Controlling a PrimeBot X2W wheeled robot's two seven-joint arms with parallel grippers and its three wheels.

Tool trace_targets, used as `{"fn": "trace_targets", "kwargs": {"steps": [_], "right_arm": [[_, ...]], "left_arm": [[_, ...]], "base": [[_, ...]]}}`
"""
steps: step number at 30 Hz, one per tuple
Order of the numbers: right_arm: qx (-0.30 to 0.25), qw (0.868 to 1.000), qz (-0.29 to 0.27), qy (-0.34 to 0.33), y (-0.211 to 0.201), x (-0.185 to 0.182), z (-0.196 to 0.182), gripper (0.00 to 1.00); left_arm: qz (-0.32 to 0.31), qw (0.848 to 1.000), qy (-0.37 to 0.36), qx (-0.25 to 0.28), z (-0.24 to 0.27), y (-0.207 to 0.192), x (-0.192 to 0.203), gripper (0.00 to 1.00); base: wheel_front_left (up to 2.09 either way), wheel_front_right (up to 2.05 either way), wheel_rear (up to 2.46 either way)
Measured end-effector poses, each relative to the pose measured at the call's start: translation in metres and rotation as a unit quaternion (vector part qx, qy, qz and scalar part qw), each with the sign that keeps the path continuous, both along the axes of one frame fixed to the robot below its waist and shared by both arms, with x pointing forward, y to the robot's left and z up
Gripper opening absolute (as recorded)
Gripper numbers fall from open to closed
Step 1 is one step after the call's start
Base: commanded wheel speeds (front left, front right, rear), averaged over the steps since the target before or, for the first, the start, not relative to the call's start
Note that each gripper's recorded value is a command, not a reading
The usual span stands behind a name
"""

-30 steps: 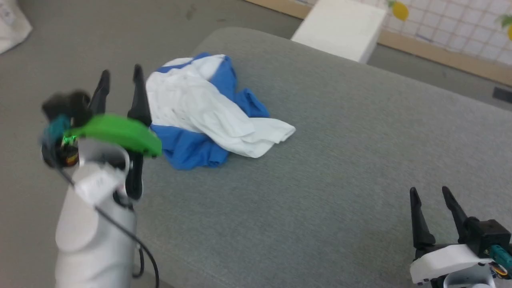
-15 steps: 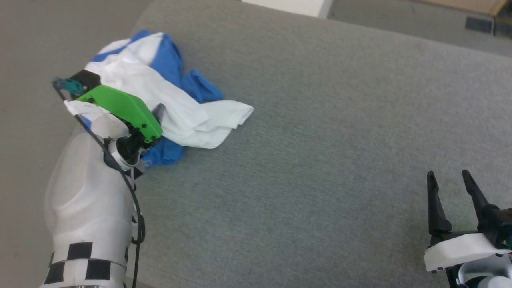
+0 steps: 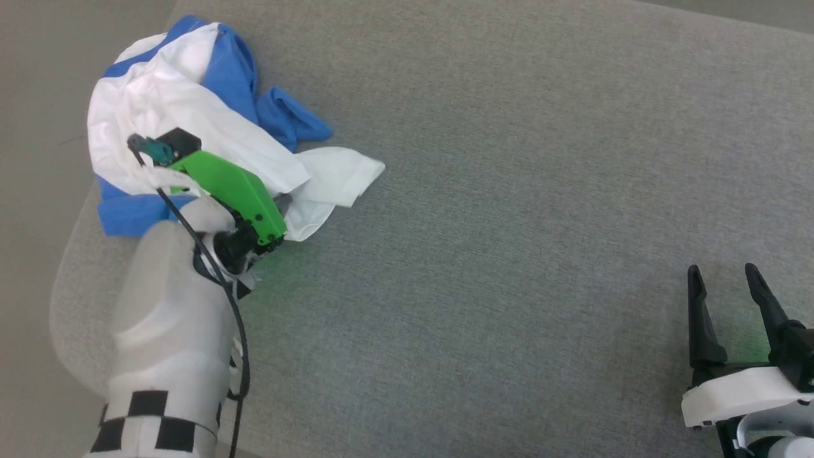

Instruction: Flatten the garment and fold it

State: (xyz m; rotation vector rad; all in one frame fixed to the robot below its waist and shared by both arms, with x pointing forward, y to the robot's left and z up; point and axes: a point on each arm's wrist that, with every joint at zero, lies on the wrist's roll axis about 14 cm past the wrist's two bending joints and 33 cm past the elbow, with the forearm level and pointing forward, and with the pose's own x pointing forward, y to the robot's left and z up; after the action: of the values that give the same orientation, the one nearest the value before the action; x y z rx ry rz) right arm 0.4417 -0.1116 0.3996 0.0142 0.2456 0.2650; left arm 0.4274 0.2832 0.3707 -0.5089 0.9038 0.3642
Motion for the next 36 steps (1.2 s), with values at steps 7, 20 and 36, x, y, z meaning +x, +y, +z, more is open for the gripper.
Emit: {"fn": "trace_targets", "kwargs": {"steps": [7, 20, 36], "right_arm": [[0.005, 1.000, 0.015, -0.004, 0.011, 0.000, 0.004, 1.00], [0.042, 0.998, 0.029, -0.032, 0.028, -0.015, 0.030, 1.00], [0.066, 0.994, -0.054, -0.069, -0.025, -0.043, 0.054, 1.00]], "left_arm": [[0.054, 0.988, -0.127, 0.066, 0.032, 0.026, 0.012, 0.00], [-0.042, 0.819, -0.490, 0.294, 0.325, 0.053, 0.064, 0.00], [-0.202, 0.602, -0.737, 0.231, 0.563, -0.135, 0.036, 0.00]], "base": [[0.00, 0.00, 0.00], [0.00, 0.00, 0.00], [0.00, 0.00, 0.00]]}}
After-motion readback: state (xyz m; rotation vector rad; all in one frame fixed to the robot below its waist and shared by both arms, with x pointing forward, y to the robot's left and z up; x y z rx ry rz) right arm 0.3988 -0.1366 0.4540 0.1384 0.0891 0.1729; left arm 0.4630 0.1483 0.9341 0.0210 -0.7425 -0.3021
